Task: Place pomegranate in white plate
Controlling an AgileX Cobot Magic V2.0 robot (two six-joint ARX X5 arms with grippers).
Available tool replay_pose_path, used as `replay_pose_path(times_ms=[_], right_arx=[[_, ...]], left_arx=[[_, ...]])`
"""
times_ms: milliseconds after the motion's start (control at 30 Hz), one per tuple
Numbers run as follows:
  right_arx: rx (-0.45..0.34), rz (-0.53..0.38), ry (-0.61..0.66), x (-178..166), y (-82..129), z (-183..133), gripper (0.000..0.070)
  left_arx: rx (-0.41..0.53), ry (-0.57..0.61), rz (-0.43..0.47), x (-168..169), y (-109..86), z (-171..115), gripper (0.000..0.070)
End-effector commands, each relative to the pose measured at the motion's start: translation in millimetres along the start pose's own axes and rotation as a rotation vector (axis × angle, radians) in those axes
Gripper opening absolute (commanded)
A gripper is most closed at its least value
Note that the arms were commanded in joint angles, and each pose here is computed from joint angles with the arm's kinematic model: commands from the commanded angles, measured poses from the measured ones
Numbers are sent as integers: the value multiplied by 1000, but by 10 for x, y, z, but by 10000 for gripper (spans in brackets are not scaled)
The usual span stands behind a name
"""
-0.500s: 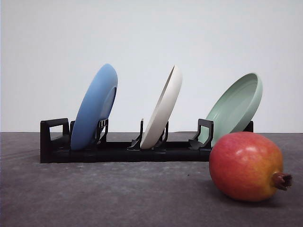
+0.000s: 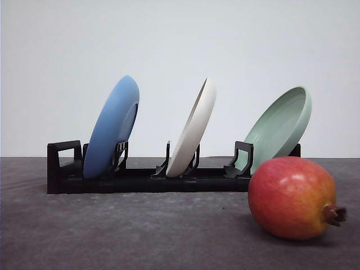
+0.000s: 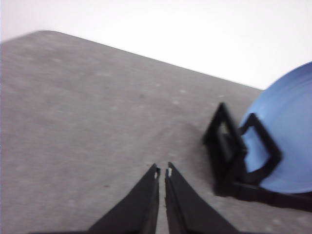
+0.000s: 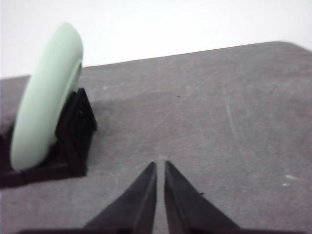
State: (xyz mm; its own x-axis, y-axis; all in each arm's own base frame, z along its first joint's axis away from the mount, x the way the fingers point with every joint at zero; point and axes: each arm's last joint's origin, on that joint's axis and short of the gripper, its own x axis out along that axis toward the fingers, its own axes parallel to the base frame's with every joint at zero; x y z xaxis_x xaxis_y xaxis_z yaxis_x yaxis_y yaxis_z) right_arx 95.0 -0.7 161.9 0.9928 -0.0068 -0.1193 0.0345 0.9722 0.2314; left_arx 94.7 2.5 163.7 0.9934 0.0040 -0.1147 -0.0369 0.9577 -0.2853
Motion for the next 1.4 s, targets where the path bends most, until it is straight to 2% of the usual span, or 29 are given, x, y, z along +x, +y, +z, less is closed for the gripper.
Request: replay_pose_path(times_ms=[0,167,367,533,700,767,833,933,1033,1267,1333,1367], right_arx=[[100,17,-55,-47,39,167,0],[152,28,-63,-174,132,543,0],[146,95,41,-297,278,1034,0],[90,238,183,-289,404,1345,0],[-19,441,287,-248,529,1625,0],[-39,500,310,-230,565,1710,0],[-62,575,319,-211,602,1792,0],[-80,661,314,-184,637,1858,0],[-84,702,313,-178,647,1864,0],[-68,699,320,-180,648,1862,7],[-70,703,322,-180,655,1861,54],[-73,702,322,-180,658,1860,108]], left_arx=[[-61,-49,-38,-46,-57,163,1],[-142,-63,-126,-114,-180,463,3],[-146,-2,-251,-92,-355,871,3],[-99,75,-415,18,-536,1213,3],[4,99,-578,78,-763,1558,2],[35,137,-658,95,-850,1669,1],[68,190,-775,105,-939,1762,1],[73,262,-936,116,-1043,1852,0],[85,283,-1049,124,-1100,1880,0],[84,292,-1054,137,-1108,1869,2],[84,292,-1053,137,-1108,1869,27],[84,292,-1049,140,-1108,1868,65]])
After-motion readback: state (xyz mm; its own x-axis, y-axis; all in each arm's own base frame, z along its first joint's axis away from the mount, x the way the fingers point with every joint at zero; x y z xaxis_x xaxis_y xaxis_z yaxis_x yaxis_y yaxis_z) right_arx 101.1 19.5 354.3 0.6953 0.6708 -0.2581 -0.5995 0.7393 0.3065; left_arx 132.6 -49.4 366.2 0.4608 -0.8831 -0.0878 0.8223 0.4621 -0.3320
